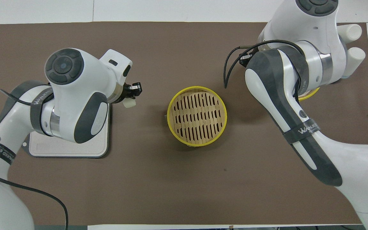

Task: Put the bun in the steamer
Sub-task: 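Carry the white bun over the open steamer with the left gripper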

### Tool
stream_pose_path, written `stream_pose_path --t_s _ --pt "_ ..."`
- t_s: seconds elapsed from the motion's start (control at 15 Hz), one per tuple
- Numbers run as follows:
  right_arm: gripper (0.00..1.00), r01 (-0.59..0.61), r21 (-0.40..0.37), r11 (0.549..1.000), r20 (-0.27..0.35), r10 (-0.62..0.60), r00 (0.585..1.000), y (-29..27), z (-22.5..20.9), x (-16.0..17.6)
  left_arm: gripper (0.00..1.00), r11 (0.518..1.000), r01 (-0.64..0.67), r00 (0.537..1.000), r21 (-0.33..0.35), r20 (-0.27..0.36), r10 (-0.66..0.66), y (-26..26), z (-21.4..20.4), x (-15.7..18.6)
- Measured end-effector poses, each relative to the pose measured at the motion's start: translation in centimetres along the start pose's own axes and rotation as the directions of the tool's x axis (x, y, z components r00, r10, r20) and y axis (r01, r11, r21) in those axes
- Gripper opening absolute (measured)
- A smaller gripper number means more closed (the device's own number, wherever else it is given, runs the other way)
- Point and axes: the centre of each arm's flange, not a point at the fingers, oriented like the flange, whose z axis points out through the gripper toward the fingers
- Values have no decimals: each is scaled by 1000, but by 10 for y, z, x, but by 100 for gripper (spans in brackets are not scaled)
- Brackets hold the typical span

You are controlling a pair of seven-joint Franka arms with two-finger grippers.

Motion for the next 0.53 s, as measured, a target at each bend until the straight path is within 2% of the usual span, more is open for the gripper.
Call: stream_pose_path --t_s 0.27,0.53 --pt "8 -5 11 1000 14 4 1000 0 3 -4 30 999 -14 999 -49 -35 13 61 5 -38" --pt "8 -21 28 999 24 21 1000 7 4 -4 30 994 -84 996 -66 -41 81 105 25 -73"
